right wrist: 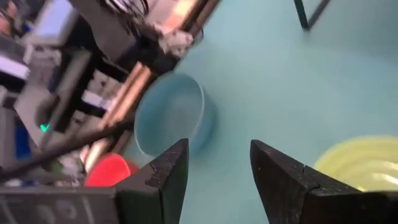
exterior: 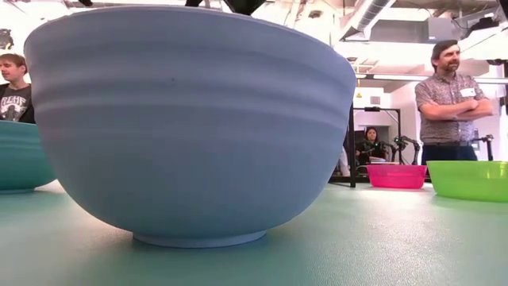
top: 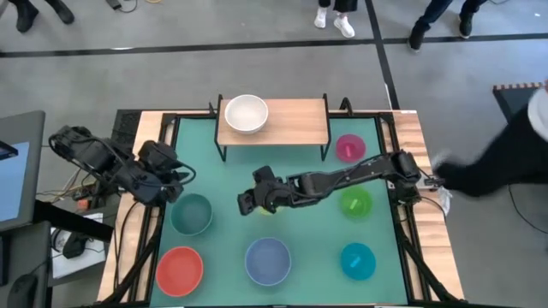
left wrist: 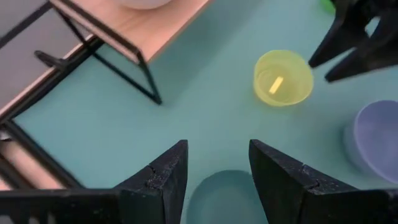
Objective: Place and stack bowls onto a shelf
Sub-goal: Stack the large dark green bowl on the large white bowl on the shelf
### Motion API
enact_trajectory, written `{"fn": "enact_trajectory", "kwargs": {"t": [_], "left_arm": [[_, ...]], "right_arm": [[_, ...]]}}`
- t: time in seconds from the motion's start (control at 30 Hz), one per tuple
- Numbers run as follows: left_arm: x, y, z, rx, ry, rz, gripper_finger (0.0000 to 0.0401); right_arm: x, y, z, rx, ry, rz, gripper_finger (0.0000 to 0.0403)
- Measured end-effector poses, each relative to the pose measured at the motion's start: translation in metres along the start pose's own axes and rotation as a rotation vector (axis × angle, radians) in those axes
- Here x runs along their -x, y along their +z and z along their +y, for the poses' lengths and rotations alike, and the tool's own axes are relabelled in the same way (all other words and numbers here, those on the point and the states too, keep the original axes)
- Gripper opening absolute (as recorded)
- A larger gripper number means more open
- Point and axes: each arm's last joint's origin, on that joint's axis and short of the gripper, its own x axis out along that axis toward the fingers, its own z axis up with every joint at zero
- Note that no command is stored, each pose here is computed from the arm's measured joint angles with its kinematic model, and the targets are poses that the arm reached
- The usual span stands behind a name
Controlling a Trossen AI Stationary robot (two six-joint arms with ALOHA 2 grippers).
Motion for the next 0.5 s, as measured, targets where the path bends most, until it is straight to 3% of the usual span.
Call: {"fn": "enact_trajectory", "kwargs": {"t": [0.2,0.3,0.5], "left_arm": [[0.007,-0.001,0.012,-0.046,-0.012,-0.006,0.0155],[0.009,-0.002,0.016,-0.043,-0.022,-0.013,0.0155],[0.012,-0.002,0.022,-0.06,-0.032,-0.019,0.0155]], "right_arm": [[-0.047,-0.002,-0.008,-0.065,0.045,0.004,0.0196],[-0.063,-0.009,-0.011,-0.042,-0.023,0.047,0.0196],[-0.095,-0.011,0.0,-0.036,0.036,0.065,0.0196]]}}
